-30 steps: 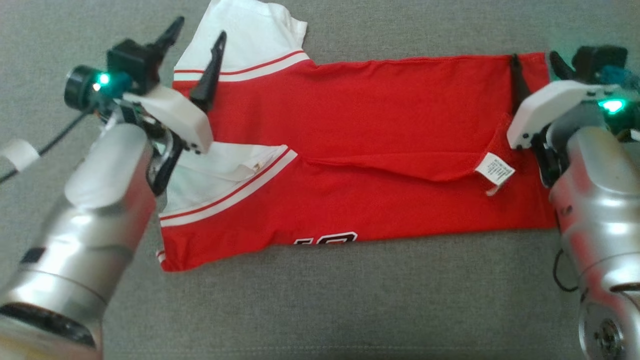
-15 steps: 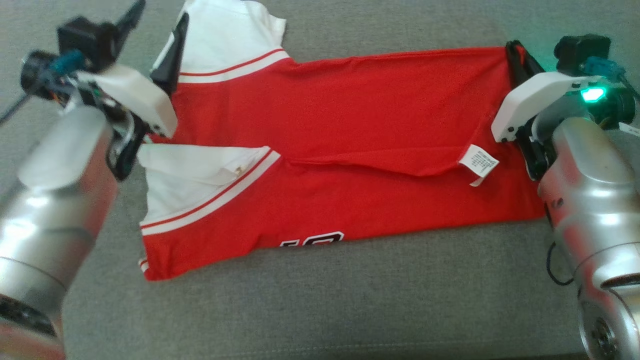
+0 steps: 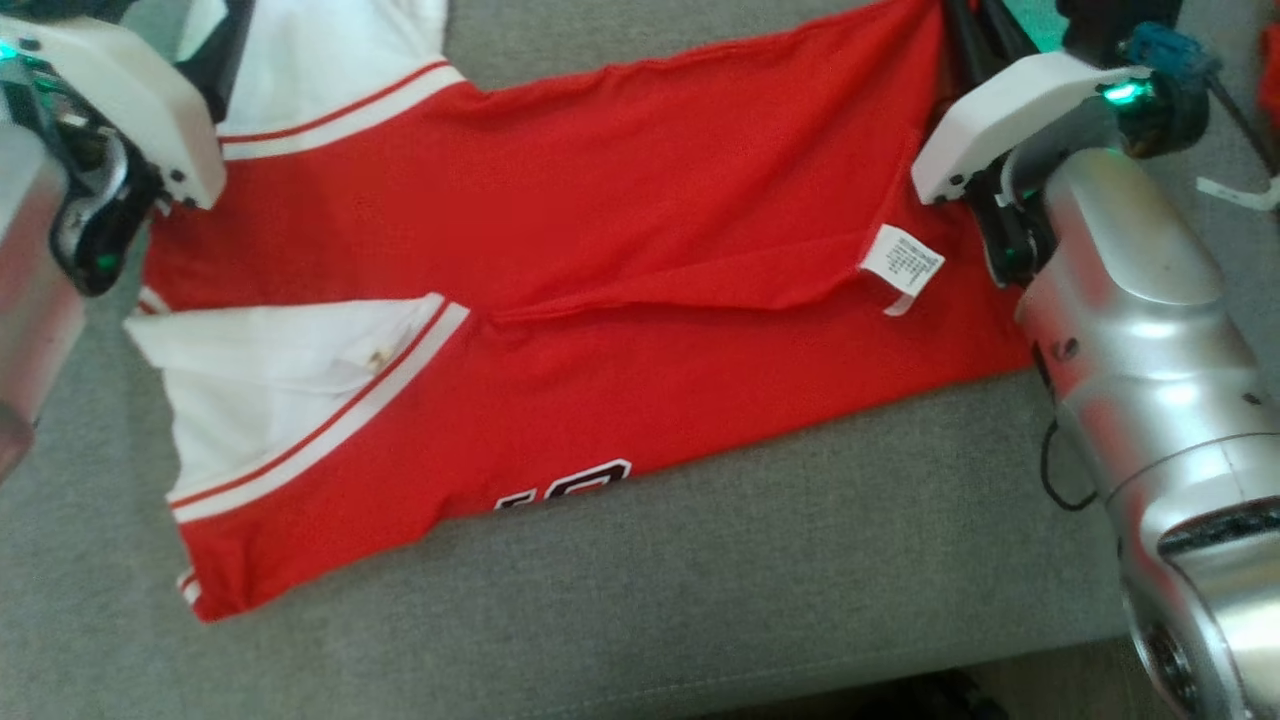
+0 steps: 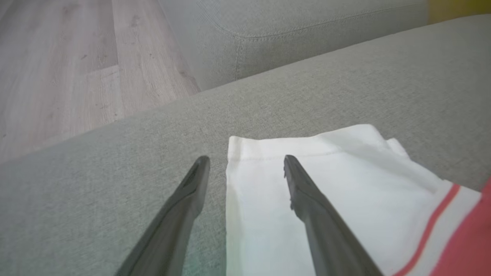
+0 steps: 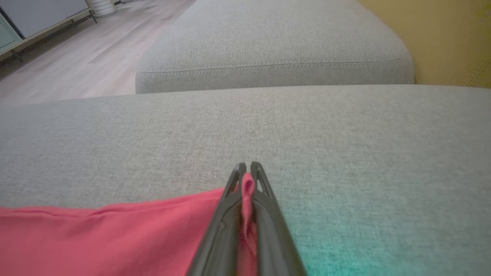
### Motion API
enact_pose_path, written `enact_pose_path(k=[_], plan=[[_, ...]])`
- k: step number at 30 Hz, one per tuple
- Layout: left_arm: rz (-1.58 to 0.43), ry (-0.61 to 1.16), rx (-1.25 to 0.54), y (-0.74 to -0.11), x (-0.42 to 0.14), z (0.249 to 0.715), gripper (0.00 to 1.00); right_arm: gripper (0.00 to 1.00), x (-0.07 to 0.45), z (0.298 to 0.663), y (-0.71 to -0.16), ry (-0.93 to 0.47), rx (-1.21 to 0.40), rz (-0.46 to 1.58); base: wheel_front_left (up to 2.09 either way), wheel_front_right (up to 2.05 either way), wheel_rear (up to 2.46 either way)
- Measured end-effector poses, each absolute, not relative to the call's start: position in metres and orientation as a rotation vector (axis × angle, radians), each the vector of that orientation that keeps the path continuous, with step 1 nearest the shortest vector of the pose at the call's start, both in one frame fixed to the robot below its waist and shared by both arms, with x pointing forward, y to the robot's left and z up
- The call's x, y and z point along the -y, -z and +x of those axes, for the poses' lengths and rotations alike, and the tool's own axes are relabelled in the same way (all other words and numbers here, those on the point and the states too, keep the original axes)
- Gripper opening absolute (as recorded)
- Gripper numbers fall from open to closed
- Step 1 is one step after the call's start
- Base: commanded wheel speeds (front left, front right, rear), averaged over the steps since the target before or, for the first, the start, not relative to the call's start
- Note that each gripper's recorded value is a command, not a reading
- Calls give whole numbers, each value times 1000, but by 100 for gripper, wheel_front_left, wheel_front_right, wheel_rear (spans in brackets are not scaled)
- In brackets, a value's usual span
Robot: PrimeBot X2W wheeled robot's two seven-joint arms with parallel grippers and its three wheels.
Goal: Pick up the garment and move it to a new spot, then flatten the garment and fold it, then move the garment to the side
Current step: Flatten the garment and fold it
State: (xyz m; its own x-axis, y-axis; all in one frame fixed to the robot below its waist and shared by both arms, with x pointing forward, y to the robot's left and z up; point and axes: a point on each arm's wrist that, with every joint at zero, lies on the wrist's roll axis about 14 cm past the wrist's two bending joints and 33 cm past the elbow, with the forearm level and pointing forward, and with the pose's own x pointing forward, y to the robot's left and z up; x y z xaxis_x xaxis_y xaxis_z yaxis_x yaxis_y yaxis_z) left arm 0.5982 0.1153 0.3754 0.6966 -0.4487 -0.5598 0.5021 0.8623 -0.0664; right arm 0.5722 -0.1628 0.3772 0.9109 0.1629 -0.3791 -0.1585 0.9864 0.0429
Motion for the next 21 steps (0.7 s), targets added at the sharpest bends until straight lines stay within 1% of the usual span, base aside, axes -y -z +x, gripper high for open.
enact_pose_path(k=[4,11,12,13,14,21], plan=[[59,524,-653,-352,-113,599,100,0,161,575,-372,-174,-392,18,0,0,0],[24,486,-628,-348,-117,613,100,0,161,581,-377,-182,-373,29,0,0,0],[21,484,-630,-348,-117,612,76,0,160,580,-377,-184,-373,30,0,0,0],[19,485,-633,-347,-116,612,31,0,160,580,-377,-186,-373,30,0,0,0],[17,489,-635,-347,-115,611,0,0,160,580,-376,-186,-374,33,0,0,0],[8,516,-617,-350,-108,608,0,0,164,582,-377,-180,-362,39,0,0,0]])
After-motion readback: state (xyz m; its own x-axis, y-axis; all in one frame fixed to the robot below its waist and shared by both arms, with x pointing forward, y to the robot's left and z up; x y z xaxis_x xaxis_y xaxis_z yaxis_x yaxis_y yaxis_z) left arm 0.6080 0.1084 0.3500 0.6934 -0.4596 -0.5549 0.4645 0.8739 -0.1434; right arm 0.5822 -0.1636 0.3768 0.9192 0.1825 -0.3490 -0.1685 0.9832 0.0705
